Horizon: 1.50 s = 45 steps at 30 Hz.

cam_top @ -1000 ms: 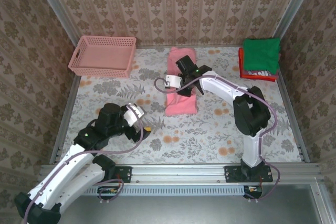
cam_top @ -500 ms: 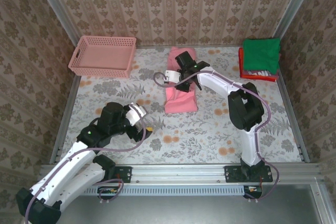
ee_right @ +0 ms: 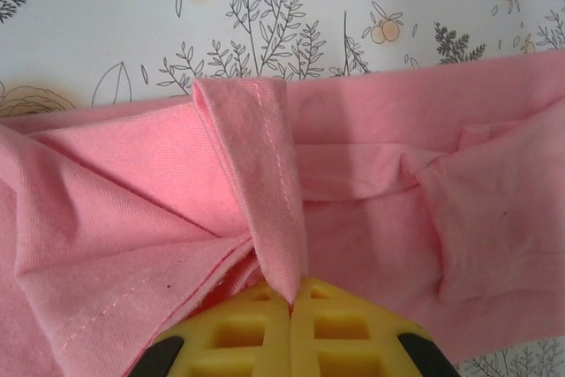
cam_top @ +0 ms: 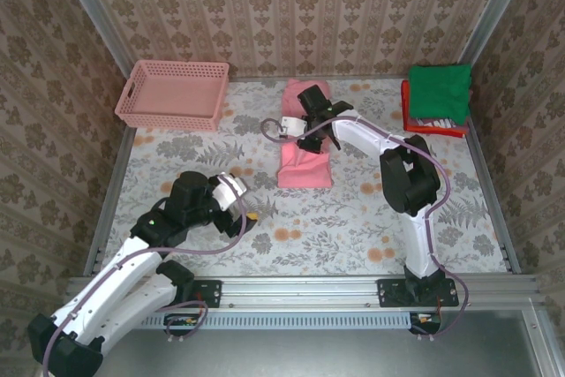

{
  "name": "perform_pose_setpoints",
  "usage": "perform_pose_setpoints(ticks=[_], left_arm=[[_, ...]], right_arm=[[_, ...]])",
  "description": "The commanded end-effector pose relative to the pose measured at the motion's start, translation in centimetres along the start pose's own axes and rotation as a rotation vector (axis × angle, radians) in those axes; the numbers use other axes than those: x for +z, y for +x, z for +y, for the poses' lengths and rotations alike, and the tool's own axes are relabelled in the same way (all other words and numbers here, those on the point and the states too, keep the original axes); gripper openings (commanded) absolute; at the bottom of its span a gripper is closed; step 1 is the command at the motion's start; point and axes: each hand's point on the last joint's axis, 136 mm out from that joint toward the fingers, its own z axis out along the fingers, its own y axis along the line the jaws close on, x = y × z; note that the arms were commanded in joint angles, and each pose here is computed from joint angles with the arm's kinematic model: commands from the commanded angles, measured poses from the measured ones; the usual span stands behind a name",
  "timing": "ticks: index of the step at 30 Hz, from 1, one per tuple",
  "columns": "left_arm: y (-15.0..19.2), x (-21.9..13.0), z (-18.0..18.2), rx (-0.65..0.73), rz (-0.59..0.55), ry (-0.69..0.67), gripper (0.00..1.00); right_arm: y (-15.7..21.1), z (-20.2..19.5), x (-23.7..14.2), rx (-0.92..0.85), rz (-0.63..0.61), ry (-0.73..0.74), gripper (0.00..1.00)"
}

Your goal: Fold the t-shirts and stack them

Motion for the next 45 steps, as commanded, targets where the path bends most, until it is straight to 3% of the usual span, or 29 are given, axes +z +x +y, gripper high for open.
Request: perform_pose_setpoints(ticks=[1,8,20,24,28,29,31,36,41,45], left_arm=[[0.0,0.3,-0.1,0.009,-0.011,0.017,1.0],[-0.4,0.5,-0.3,0.009,-0.018,0.034,1.0],[-0.7,0.0,-0.4,-0.011,-0.03,0.033,1.0],[-0.6,0.1,-0.3,-0.006,-0.028,0.027,1.0],[-0.9,0.5,-0.2,-0.006,-0.038,0.032,1.0],[-1.0,0.6,-0.2,-0.006,-0.04,0.036,1.0],[-1.1,0.8,-0.2,-0.013,-0.045,0.038,1.0],[-1.1,1.3,-0.1,-0.037,-0.061,0.039,1.0],[-1.3,1.5,-0.1,-0.039,-0.073,0.037,1.0],[-1.2,1.6,0.0,-0.038,-0.069,0.04,1.0]], right_arm=[[0.6,-0.3,-0.2,-0.002,0.012,0.01,0.0],[-0.3,-0.5,0.8,0.033,-0.031,-0.002,0.0],[1.1,-2.1,3.1,0.05,0.002,0.037,0.01],[-0.5,-3.1,1.7,0.09,-0.068,0.078,0.24],[-2.6,-4.7,-1.9,0.135,-0.187,0.179,0.6],[-2.7,-5.0,-2.7,0.153,-0.203,0.202,0.64],[-2.6,-5.6,-4.3,0.23,-0.232,0.255,0.71],[-1.3,-4.0,-5.8,0.561,-0.303,0.265,0.72],[0.6,-1.6,-4.9,0.938,-0.284,0.174,0.65],[0.1,0.3,-3.6,1.171,-0.249,0.018,0.6]])
